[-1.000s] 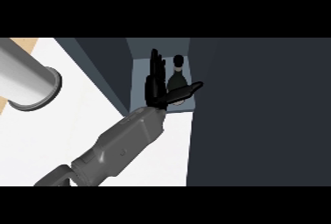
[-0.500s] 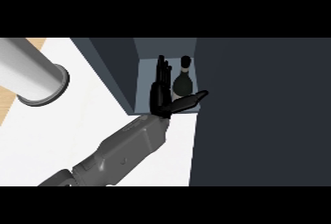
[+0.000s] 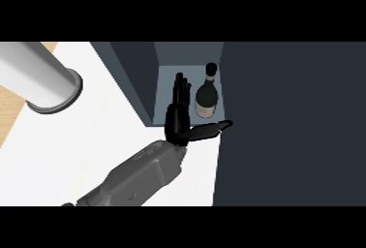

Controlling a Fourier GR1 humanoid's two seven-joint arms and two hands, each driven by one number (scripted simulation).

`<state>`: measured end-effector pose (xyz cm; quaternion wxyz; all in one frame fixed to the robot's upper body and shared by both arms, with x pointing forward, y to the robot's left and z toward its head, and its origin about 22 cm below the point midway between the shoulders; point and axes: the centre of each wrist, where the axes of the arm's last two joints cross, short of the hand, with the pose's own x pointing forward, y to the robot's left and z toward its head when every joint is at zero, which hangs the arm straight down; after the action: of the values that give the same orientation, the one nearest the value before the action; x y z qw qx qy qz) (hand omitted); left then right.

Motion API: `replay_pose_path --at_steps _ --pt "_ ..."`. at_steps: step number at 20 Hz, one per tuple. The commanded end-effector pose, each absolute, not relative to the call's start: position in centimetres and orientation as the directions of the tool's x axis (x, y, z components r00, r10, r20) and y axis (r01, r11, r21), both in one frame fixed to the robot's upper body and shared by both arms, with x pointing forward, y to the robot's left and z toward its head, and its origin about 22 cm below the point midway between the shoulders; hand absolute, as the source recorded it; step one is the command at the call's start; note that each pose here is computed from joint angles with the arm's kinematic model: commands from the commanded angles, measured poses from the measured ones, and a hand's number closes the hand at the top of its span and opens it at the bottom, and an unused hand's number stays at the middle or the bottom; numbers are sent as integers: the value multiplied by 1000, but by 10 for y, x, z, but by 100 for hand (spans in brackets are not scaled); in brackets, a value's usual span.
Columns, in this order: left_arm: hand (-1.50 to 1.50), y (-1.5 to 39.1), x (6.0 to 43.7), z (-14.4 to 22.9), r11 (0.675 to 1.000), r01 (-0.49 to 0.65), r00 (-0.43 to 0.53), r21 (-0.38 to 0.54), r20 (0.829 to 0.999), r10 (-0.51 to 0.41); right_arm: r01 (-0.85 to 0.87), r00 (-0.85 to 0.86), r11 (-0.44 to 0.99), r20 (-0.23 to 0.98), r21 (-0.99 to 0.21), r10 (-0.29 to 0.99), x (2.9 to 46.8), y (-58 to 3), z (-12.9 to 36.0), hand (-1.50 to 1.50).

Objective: Pick up the wine, place it into the cabinet and close the cabinet

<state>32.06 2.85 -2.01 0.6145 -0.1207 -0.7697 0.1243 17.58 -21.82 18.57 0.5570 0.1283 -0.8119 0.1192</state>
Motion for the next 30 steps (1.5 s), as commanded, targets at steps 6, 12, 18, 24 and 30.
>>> replay_pose_path --at_steps 6,12,18,24,30 --pt "-150 54 286 -17 937 135 -236 -323 908 347 -320 -343 946 937 -52 -65 167 -225 191 -150" --pt "-150 96 270 -3 921 227 -217 -316 906 364 -287 -388 953 921 -97 -23 188 -225 188 -150" --pt "-150 124 237 19 913 284 -232 -294 903 362 -404 -347 908 937 -111 -40 161 -228 186 150" --pt "150 157 210 39 892 345 -221 -291 899 378 -518 -375 823 927 -233 27 154 -229 186 150" --pt "150 200 188 52 886 349 -219 -304 893 393 -637 -308 750 951 -178 -36 151 -209 194 150"
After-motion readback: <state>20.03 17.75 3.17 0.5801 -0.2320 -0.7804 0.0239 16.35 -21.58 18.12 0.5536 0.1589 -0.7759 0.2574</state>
